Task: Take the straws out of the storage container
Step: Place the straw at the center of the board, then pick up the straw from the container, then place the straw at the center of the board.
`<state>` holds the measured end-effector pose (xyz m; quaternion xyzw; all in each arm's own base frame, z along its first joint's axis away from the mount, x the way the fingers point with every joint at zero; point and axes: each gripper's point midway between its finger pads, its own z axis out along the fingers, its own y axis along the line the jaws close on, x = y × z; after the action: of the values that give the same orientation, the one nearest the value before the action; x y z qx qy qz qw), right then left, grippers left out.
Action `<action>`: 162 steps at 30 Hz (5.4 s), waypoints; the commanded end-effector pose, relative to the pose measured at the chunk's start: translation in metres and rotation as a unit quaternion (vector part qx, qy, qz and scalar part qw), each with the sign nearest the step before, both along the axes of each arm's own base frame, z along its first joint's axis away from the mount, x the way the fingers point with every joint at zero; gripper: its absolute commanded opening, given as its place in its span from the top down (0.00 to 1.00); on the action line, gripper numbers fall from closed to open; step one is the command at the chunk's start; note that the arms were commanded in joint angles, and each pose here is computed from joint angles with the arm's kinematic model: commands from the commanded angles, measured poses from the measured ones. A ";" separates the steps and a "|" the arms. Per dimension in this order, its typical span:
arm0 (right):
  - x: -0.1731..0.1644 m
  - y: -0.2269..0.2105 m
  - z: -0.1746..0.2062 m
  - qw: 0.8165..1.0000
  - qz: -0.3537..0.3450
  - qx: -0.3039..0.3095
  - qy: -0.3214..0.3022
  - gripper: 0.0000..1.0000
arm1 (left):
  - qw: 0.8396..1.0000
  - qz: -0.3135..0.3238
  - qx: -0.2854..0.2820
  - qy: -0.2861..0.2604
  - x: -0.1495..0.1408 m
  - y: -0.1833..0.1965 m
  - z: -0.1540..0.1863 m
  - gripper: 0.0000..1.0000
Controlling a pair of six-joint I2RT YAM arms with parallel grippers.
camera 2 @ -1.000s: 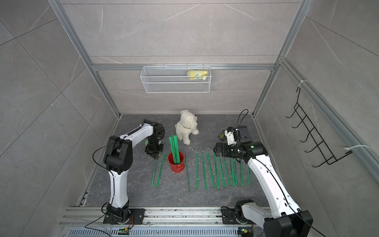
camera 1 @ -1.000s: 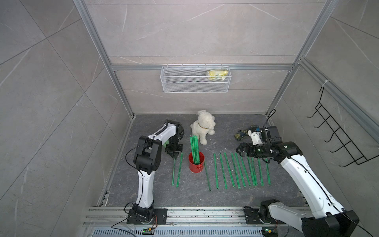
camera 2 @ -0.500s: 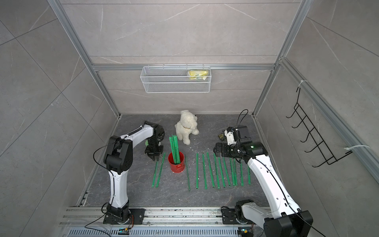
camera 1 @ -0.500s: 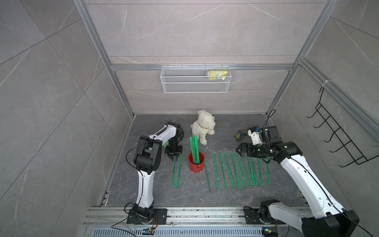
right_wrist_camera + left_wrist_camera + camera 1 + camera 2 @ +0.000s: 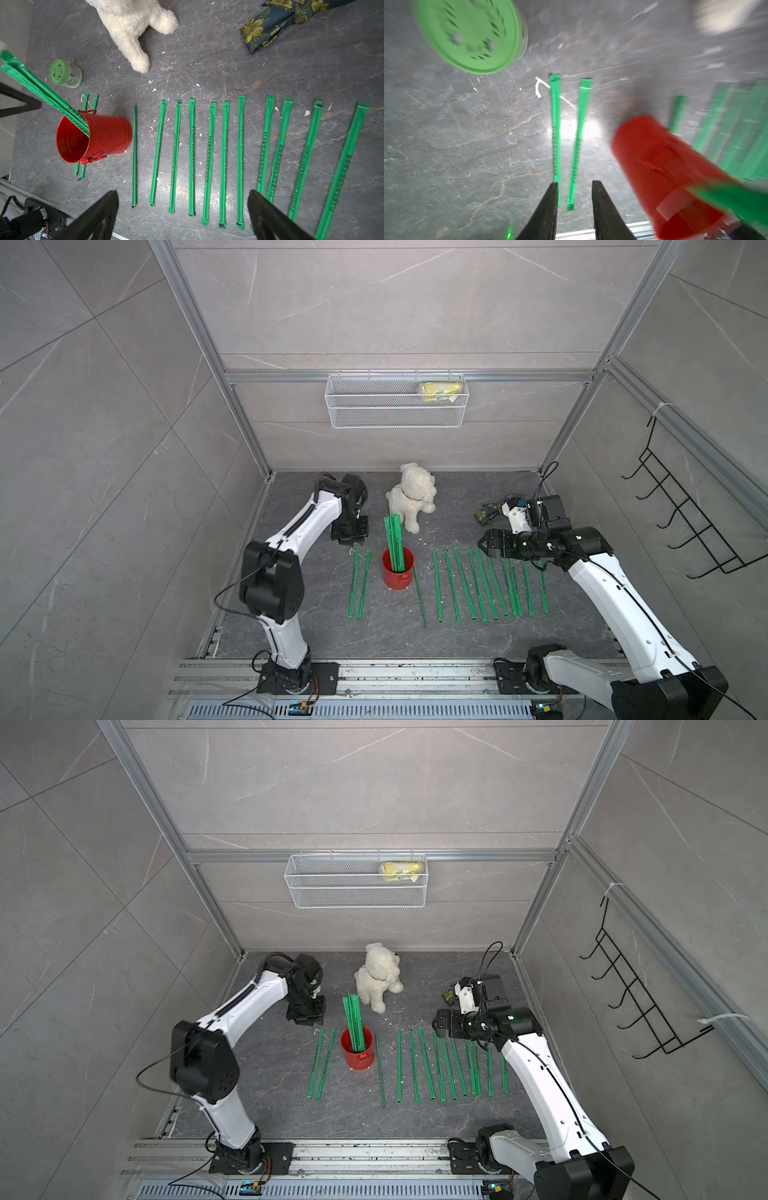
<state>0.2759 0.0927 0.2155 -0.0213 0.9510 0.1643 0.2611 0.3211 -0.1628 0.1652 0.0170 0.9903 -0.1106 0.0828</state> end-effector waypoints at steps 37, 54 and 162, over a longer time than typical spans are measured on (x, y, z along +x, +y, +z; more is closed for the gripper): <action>0.008 0.007 0.003 1.000 0.003 0.008 0.001 0.00 | 0.984 -0.058 -0.146 -0.087 0.010 -0.083 0.020 0.68; 0.007 0.006 0.001 1.000 0.002 0.005 0.002 0.00 | 0.985 -0.066 -0.135 -0.078 0.013 -0.091 0.012 0.75; 0.001 0.008 0.006 1.000 0.010 0.013 -0.002 0.00 | 0.985 -0.003 0.174 -0.007 -0.030 0.073 0.096 0.91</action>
<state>0.2814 0.0986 0.2146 -0.0256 0.9507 0.1728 0.2562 0.3158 -0.1032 0.2909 0.0317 0.9815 0.0327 0.1861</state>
